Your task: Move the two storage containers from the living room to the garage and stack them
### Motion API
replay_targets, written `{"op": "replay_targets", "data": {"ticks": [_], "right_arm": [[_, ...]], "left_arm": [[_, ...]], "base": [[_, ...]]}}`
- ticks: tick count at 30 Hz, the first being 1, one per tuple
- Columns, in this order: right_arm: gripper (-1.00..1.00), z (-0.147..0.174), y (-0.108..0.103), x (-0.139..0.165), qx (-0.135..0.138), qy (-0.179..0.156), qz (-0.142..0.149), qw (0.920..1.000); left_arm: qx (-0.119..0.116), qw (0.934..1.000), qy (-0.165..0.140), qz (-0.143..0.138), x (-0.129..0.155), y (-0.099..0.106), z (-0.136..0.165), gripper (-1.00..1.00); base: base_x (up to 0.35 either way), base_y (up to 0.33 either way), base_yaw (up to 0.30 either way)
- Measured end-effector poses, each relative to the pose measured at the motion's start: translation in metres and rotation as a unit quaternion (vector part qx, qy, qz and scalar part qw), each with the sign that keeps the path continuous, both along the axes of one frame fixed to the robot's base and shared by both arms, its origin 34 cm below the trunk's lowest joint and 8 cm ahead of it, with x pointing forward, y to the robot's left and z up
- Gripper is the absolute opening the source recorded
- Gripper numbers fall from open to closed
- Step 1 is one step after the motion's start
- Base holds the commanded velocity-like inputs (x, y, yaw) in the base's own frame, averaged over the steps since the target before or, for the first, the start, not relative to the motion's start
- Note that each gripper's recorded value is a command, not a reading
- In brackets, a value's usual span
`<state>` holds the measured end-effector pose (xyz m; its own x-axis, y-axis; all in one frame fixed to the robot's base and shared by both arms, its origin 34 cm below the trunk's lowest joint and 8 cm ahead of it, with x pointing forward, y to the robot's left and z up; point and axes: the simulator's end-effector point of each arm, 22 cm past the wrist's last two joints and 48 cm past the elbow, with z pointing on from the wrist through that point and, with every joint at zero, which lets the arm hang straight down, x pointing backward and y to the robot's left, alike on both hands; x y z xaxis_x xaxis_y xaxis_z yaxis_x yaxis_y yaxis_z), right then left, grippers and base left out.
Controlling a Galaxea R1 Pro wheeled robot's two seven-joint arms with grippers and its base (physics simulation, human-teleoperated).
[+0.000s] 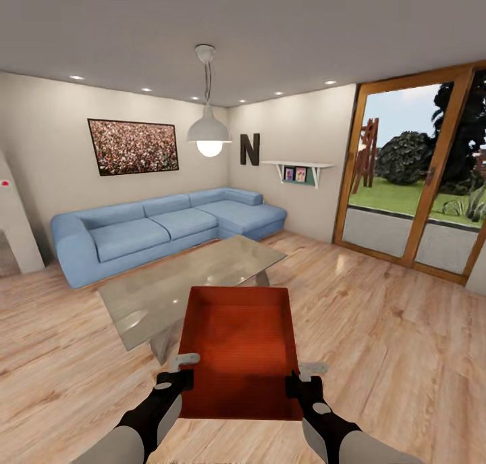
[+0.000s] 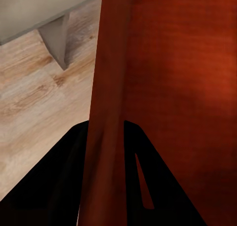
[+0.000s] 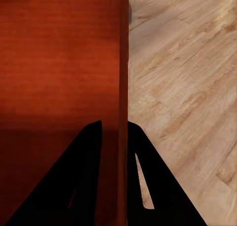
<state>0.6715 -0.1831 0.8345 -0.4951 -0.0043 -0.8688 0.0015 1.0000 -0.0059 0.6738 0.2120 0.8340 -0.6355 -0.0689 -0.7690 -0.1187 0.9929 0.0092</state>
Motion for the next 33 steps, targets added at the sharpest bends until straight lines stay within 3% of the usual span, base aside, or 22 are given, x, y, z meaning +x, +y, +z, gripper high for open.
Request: {"op": "replay_targets", "data": {"ticks": [33], "right_arm": [[-1.00,0.011,0.000,0.003,0.000,-0.009,0.000,1.0000]], "left_arm": [[0.000,1.0000,-0.009,0.000,0.003,0.000,0.011,-1.00]], "base": [[-0.003,-0.001,0.290]]}}
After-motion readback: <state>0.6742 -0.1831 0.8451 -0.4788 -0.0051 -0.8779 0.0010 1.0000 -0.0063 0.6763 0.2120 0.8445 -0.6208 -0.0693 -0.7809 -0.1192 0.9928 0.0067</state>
